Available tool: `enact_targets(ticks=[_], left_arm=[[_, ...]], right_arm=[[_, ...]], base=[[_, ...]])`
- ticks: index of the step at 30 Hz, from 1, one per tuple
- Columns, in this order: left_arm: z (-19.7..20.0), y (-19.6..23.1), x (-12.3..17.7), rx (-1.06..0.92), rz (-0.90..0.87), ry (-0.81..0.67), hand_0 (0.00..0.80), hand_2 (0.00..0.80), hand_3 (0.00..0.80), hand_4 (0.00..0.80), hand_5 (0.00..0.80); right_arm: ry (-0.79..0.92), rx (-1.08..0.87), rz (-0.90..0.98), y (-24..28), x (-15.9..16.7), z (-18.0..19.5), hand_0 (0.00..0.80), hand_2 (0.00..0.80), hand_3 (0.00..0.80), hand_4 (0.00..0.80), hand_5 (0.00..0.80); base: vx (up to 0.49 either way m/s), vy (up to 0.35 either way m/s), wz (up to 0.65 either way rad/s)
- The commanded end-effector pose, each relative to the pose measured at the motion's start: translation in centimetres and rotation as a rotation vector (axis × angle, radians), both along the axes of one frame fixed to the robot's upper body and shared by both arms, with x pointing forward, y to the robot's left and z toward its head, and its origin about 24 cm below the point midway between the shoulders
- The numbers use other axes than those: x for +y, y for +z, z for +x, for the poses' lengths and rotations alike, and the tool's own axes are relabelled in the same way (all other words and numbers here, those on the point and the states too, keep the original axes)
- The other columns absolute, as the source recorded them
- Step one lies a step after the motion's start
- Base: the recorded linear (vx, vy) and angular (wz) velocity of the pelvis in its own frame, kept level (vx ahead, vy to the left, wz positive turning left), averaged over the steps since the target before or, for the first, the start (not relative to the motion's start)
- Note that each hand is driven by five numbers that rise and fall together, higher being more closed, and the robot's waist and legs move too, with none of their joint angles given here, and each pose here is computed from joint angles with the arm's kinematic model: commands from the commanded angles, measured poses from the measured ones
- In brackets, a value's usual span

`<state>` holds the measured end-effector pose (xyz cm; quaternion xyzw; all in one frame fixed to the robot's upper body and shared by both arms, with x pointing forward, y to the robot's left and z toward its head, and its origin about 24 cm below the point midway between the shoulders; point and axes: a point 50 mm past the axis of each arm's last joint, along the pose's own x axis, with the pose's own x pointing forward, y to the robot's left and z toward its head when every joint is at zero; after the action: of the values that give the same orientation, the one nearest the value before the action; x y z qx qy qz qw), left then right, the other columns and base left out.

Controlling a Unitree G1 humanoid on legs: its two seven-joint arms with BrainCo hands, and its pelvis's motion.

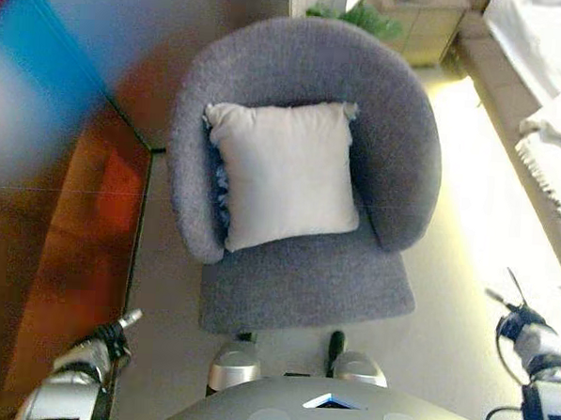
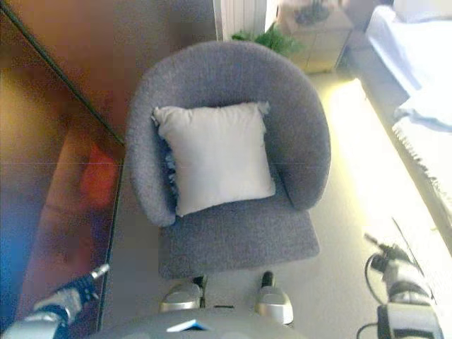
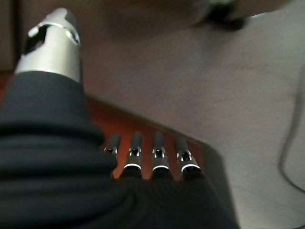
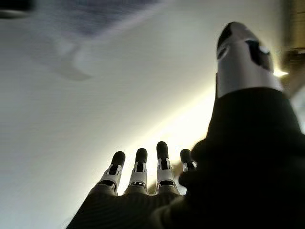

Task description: Pick up the cushion and take it to the sofa

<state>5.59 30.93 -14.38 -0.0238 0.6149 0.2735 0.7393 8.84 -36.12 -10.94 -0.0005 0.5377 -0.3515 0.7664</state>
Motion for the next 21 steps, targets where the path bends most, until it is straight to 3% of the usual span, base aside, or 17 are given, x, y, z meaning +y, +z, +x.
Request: enact_targets(ticks=[1, 5, 11, 14, 21], left_arm=[[-1.5, -0.6, -0.9, 0.13, -0.007, -0.083, 0.0, 0.0, 0.0, 0.0, 0.0], [-4.3, -1.9, -4.4, 0.275, -0.122, -0.075, 0.0, 0.0, 0.0, 0.0, 0.0], [-4.1, -2.9, -8.5, 0.255, -0.229, 0.02, 0.0, 0.0, 0.0, 0.0, 0.0], [-3.3, -3.1, -9.3, 0.241, -0.234, -0.056, 0.0, 0.0, 0.0, 0.0, 0.0], [-2.8, -3.0, -9.1, 0.231, -0.214, -0.077, 0.0, 0.0, 0.0, 0.0, 0.0]], right_arm=[[0.039, 0.075, 0.049, -1.8, 2.5, -1.1, 0.0, 0.0, 0.0, 0.0, 0.0], [0.189, 0.343, 0.183, -5.0, 8.5, -5.9, 0.0, 0.0, 0.0, 0.0, 0.0], [0.35, 0.377, 0.316, -6.4, 13.8, -5.6, 0.0, 0.0, 0.0, 0.0, 0.0], [0.499, 0.384, 0.283, -6.5, 14.7, -4.6, 0.0, 0.0, 0.0, 0.0, 0.0], [0.448, 0.383, 0.292, -6.4, 14.1, -5.0, 0.0, 0.0, 0.0, 0.0, 0.0]], base=[[-0.053, -0.063, 0.04], [-0.065, -0.066, -0.01], [-0.074, -0.035, -0.01], [-0.029, -0.015, -0.03], [-0.054, -0.026, -0.05]])
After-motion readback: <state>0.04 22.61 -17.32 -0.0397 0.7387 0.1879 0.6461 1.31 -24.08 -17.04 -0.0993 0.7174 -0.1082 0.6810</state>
